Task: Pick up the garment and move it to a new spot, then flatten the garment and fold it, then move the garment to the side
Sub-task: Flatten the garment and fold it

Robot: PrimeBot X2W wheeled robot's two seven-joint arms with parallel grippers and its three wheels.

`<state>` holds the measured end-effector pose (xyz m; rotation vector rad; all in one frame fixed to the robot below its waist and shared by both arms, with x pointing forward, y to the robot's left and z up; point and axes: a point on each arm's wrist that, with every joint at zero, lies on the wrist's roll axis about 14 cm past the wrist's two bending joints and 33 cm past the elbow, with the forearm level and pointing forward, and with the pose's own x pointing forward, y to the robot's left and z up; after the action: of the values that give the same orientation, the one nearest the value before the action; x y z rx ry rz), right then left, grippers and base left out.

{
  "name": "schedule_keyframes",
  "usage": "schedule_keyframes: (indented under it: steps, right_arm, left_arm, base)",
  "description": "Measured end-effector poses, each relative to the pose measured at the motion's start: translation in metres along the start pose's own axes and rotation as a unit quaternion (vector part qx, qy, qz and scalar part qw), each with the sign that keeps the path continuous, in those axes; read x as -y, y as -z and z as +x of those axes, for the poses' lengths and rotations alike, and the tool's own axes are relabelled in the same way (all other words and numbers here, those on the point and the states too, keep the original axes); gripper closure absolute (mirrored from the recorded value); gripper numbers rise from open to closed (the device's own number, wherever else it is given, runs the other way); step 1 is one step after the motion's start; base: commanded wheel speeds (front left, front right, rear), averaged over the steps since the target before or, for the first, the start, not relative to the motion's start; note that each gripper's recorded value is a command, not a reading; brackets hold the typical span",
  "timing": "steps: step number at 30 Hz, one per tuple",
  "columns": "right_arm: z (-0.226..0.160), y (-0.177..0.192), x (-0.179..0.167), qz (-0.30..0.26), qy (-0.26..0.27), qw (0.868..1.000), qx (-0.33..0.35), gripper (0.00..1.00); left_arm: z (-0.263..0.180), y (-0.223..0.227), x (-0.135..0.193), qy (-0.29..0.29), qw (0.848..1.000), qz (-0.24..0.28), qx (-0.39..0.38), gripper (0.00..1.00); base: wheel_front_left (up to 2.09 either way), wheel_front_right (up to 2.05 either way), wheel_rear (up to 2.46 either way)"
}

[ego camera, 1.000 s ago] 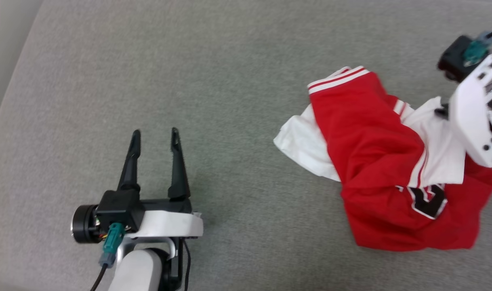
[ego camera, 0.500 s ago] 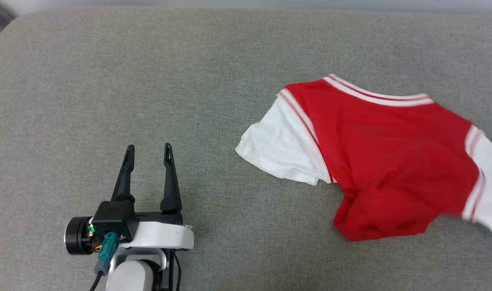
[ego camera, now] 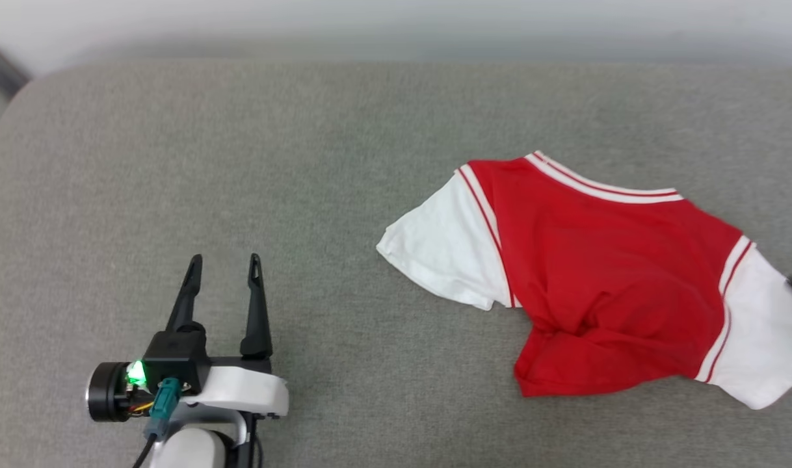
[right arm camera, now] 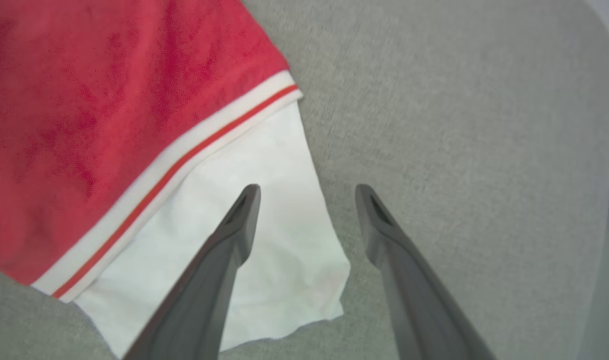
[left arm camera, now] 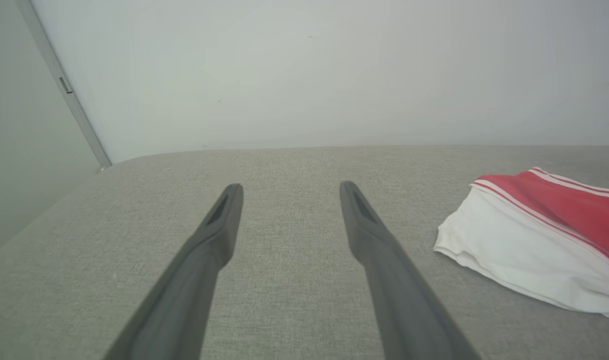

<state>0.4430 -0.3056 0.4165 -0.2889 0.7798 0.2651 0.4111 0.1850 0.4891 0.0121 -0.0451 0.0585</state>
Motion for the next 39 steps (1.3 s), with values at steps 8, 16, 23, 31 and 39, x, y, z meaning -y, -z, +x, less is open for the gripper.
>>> schedule_keyframes:
  steps: [8,16,23,31,39]
  right_arm:
    - [-0.052,-0.088,0.033,0.003,0.083,0.960,0.267,0.00]
    - [-0.103,-0.128,0.022,0.048,0.129,0.893,0.427,0.00]
    - [-0.118,-0.094,-0.034,0.090,0.145,0.869,0.465,0.00]
    - [-0.121,-0.082,-0.074,0.137,0.143,0.858,0.474,0.00]
    - [-0.107,-0.073,-0.082,0.156,0.141,0.866,0.454,0.00]
  left_arm:
    - [0.020,-0.030,-0.005,0.043,0.997,0.046,0.040,0.00]
    - [0.066,-0.067,0.017,0.120,0.988,0.084,0.047,0.00]
    - [0.104,-0.092,0.051,0.182,0.975,0.127,0.001,0.00]
    - [0.115,-0.066,0.101,0.278,0.933,0.158,-0.165,0.00]
    - [0.100,-0.007,0.120,0.339,0.847,0.217,-0.348,0.00]
  base:
    - [0.00,0.00,0.00]
    - [0.00,0.00,0.00]
    - [0.00,0.00,0.00]
    - [0.00,0.00,0.00]
    - [0.00,0.00,0.00]
